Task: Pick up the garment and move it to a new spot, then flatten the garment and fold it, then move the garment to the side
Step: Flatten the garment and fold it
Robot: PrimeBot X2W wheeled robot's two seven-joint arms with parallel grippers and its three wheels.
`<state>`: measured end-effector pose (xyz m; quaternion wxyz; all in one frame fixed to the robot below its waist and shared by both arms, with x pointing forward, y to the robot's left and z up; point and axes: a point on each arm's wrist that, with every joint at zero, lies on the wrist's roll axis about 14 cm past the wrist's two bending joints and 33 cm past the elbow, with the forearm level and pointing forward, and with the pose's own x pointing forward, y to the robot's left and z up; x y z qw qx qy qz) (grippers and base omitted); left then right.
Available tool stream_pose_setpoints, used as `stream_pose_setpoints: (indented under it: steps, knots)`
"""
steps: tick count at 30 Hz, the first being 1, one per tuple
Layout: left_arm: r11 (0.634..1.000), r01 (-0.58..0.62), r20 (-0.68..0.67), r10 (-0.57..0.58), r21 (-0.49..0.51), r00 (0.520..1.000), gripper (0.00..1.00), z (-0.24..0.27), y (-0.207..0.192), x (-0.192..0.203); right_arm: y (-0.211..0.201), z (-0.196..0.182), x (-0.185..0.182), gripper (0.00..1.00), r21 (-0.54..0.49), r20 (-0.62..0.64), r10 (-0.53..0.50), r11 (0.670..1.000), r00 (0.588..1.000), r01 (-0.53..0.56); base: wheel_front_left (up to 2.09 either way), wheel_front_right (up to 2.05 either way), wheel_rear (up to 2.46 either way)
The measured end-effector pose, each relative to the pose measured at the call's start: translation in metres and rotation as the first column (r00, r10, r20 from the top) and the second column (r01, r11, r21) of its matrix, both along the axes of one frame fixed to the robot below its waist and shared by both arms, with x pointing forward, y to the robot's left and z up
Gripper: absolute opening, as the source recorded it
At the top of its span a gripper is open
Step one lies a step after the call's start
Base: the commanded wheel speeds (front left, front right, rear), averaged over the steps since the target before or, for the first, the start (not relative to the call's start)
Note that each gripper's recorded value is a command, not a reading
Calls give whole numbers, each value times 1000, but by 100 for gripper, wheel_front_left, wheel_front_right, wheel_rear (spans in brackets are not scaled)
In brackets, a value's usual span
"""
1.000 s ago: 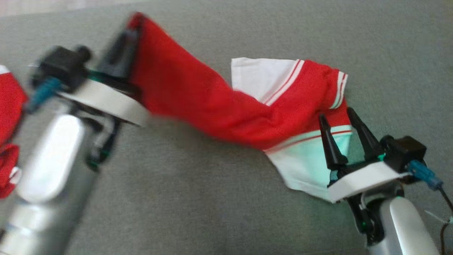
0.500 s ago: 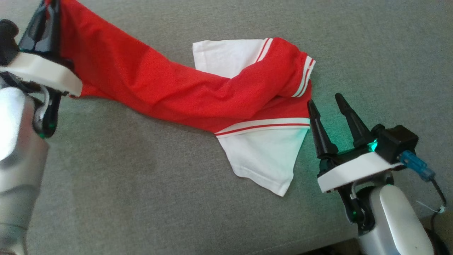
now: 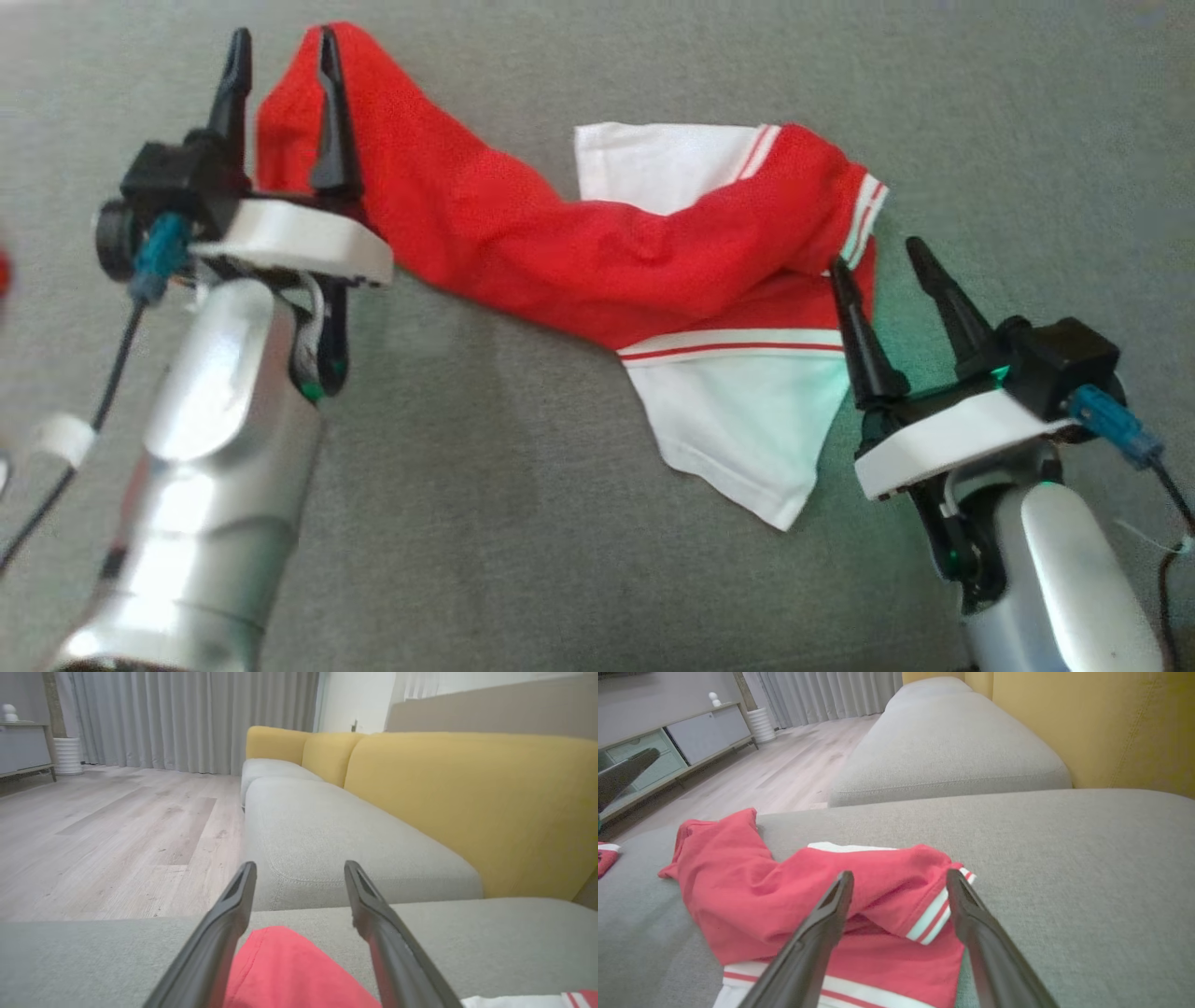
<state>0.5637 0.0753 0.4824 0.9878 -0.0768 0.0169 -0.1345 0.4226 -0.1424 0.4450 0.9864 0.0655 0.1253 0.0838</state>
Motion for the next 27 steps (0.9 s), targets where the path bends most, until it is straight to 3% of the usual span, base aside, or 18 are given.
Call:
stream_pose_setpoints:
  steps: [11, 18, 27]
  knots:
    - [986, -25, -3, 25, -166, 1000, 100, 6, 16, -94, 10, 24, -14, 100, 11, 37, 26, 1000, 999, -26, 0, 0, 0]
    - [976, -152, -27, 149, -159, 988, 100, -2, 61, -170, 5, 31, -32, 100, 10, 29, 13, 1000, 1000, -13, 0, 0, 0]
    - [965, -202, -10, 204, -165, 979, 100, 7, 78, -181, 15, 29, -23, 100, 33, -9, 45, 998, 999, -44, 0, 0, 0]
